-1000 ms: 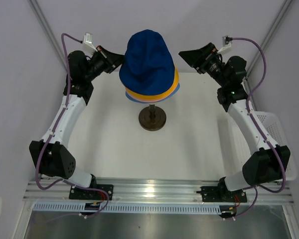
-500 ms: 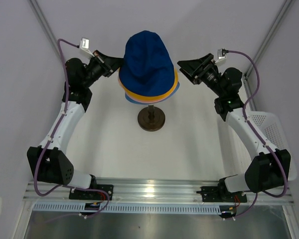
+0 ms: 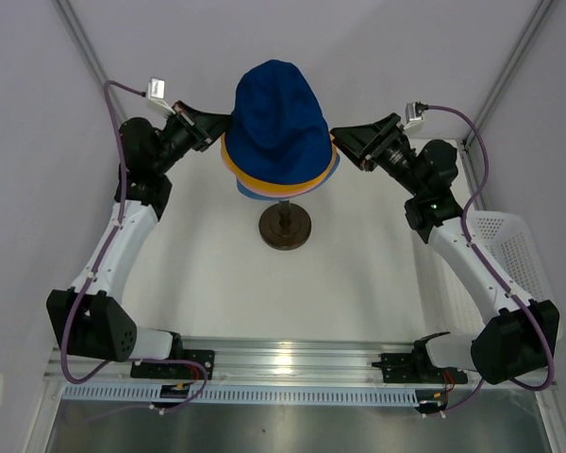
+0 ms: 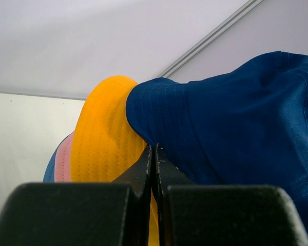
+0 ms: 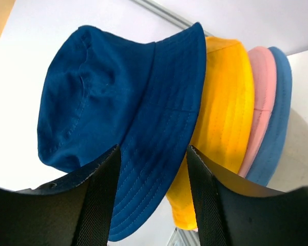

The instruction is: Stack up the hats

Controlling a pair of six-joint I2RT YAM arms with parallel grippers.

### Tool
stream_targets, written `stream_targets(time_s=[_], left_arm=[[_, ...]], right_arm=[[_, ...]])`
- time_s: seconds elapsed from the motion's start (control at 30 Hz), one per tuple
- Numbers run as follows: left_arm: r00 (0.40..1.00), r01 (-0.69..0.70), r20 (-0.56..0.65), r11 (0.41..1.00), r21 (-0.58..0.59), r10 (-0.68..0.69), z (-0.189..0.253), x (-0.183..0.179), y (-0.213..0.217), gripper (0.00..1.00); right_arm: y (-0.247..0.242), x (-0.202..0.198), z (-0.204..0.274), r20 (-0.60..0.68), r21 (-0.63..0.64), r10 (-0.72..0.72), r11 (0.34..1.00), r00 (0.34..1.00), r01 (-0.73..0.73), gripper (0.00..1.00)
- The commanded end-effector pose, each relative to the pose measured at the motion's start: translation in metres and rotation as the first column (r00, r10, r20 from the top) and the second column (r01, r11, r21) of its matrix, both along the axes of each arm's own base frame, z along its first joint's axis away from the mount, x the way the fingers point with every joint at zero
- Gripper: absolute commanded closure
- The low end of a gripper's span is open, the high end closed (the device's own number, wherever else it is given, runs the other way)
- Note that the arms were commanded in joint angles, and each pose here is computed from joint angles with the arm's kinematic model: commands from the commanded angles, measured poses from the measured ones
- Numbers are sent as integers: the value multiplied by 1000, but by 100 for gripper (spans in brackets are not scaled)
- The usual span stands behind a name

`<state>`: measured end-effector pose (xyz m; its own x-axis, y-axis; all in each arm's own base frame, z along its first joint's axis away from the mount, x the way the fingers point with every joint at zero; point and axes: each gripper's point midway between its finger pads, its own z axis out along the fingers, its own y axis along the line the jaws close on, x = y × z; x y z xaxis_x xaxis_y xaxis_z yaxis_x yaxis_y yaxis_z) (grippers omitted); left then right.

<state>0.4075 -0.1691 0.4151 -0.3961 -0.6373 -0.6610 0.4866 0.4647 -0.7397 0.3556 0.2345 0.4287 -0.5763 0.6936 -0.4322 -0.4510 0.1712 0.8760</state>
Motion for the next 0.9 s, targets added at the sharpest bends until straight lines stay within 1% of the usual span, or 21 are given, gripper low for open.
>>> stream_targets(time_s=[0.0,0.2,0.4,0.5,0.53,0.63,0.73,0.77,0.83,0.87], left_arm=[[999,35,11,999,0,-35,5,-17,-3,99],[999,30,19,1000,2,-30,5,-23,-2,99],[999,33,29,999,0,-33,6,-29,-4,99],[1000,5,31,1000,16,-5,4,-32,-4,99],[999,-27,37,999,21,26,5,-31,-1,99],[998,-35,58,998,42,33,8,-38,-2,99],[997,-43,68,998,46,40,8,-43,0,99],[997,-48,68,998,46,44,7,-44,1,99],[996,-57,78,997,51,53,6,-49,3,99],[996,-63,74,997,54,59,3,-50,4,99]], right_arm=[[4,-11,19,54,9,5,1000,999,-6,43],[10,-13,-3,-8,-22,9,1000,1000,-9,44],[13,-27,10,9,54,56,997,998,-57,46],[18,-36,24,26,110,108,988,994,-110,46],[19,-36,25,23,120,113,986,993,-115,48],[18,-36,27,24,148,110,983,994,-112,55],[18,-37,31,31,170,114,978,993,-118,68],[18,-37,30,30,168,115,979,993,-119,78],[19,-34,27,33,154,111,981,993,-115,90],[19,-33,25,34,143,106,984,994,-109,100]])
